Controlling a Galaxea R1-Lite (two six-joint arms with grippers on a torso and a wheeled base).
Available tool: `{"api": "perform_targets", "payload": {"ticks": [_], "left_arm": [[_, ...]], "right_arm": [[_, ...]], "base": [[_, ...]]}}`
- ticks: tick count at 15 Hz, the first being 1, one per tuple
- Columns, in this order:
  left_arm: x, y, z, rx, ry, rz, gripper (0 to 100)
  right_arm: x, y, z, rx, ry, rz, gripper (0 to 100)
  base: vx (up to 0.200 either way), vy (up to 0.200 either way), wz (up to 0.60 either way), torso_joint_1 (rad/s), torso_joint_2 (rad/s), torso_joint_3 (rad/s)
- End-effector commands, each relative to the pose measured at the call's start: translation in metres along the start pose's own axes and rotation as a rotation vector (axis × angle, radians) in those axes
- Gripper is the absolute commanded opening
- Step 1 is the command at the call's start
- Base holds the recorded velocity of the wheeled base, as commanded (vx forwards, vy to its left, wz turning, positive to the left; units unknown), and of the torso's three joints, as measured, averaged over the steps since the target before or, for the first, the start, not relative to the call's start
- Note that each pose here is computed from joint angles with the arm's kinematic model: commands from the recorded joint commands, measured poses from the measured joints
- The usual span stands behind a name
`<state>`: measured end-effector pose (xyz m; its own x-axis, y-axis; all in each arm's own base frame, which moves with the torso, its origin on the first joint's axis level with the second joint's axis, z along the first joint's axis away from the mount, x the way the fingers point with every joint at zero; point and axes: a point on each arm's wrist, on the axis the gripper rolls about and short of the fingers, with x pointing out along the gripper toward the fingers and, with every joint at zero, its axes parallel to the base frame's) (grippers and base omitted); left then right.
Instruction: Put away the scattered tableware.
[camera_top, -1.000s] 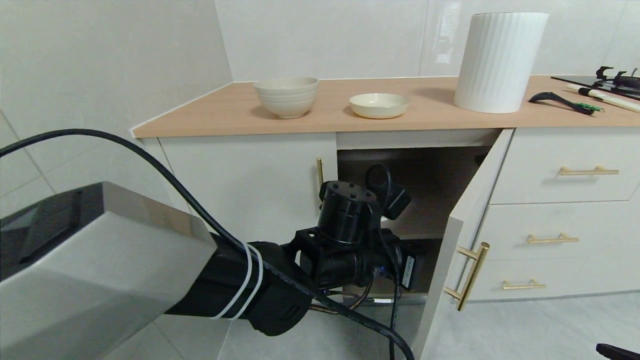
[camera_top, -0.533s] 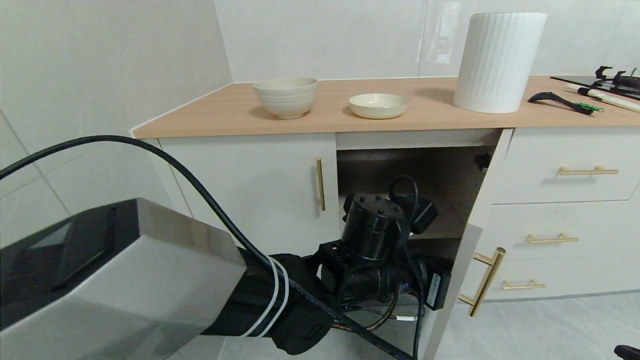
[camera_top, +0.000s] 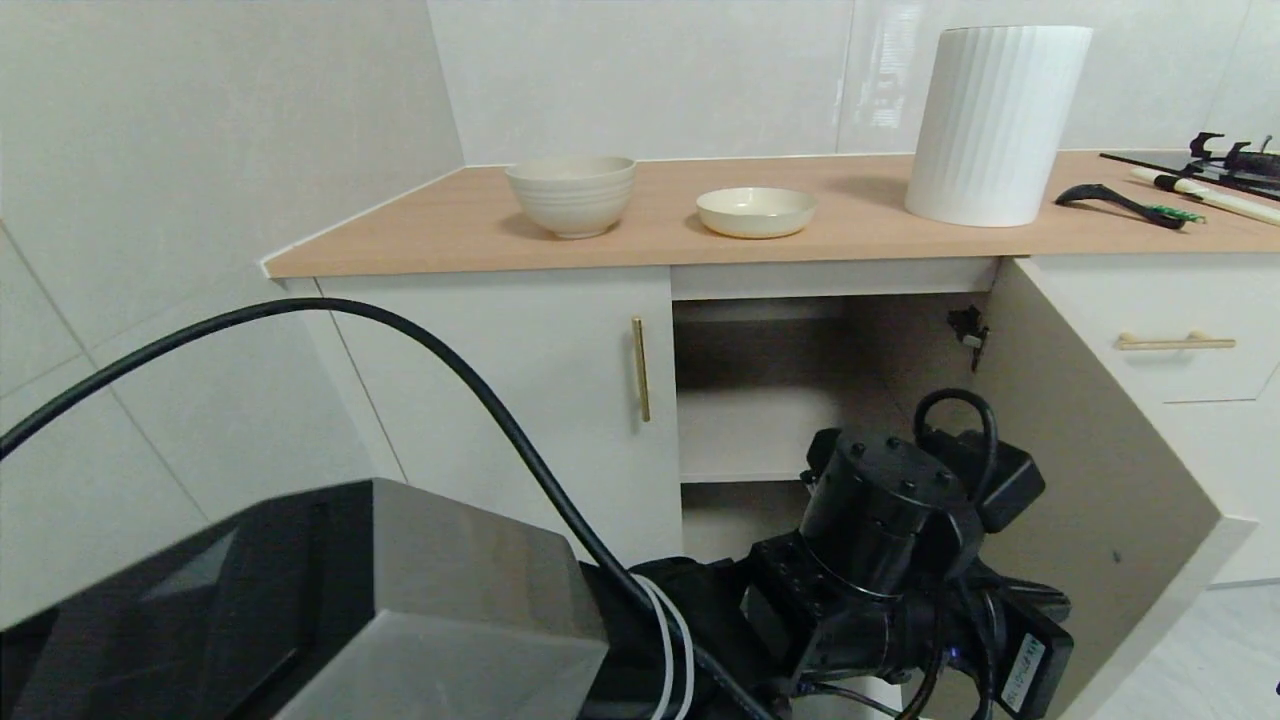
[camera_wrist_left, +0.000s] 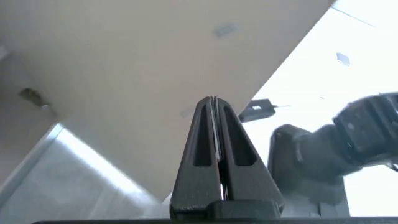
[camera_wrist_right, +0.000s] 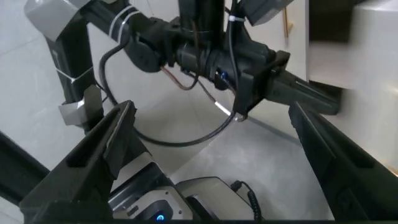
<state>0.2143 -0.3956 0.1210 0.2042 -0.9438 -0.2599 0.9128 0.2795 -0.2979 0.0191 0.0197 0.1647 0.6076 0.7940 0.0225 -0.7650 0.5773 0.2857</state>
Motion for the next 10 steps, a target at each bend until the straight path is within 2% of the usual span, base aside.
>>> {"api": "perform_targets", "payload": {"ticks": [1,2,4,6,8,9,10], "left_arm": [[-0.012,0.007,0.005,-0.023,-0.021,0.042,0],[-0.041,0.02,0.021,-0.046,-0.069,0.088,0],[-0.098,0.047,0.04,-0.069,-0.125,0.2,0],[-0.163,0.064,0.044,-0.099,-0.166,0.32,0],[-0.208,0.07,0.032,-0.13,-0.173,0.413,0],[-0.227,0.073,0.025,-0.144,-0.174,0.458,100],[-0.245,0.075,0.022,-0.149,-0.189,0.504,100]], "right_arm": [[0.012,-0.007,0.003,0.039,0.058,-0.015,100],[0.038,-0.022,0.012,0.1,0.166,-0.032,100],[0.089,-0.051,0.027,0.132,0.294,-0.074,100],[0.132,-0.073,0.048,0.139,0.32,-0.08,100],[0.174,-0.092,0.052,0.155,0.372,-0.066,100],[0.192,-0.105,0.05,0.141,0.395,-0.068,100],[0.209,-0.114,0.053,0.124,0.396,-0.101,100]], "base": [[0.0,0.0,0.0,0.0,0.0,0.0],[0.0,0.0,0.0,0.0,0.0,0.0],[0.0,0.0,0.0,0.0,0.0,0.0],[0.0,0.0,0.0,0.0,0.0,0.0],[0.0,0.0,0.0,0.0,0.0,0.0],[0.0,0.0,0.0,0.0,0.0,0.0],[0.0,0.0,0.0,0.0,0.0,0.0]]}}
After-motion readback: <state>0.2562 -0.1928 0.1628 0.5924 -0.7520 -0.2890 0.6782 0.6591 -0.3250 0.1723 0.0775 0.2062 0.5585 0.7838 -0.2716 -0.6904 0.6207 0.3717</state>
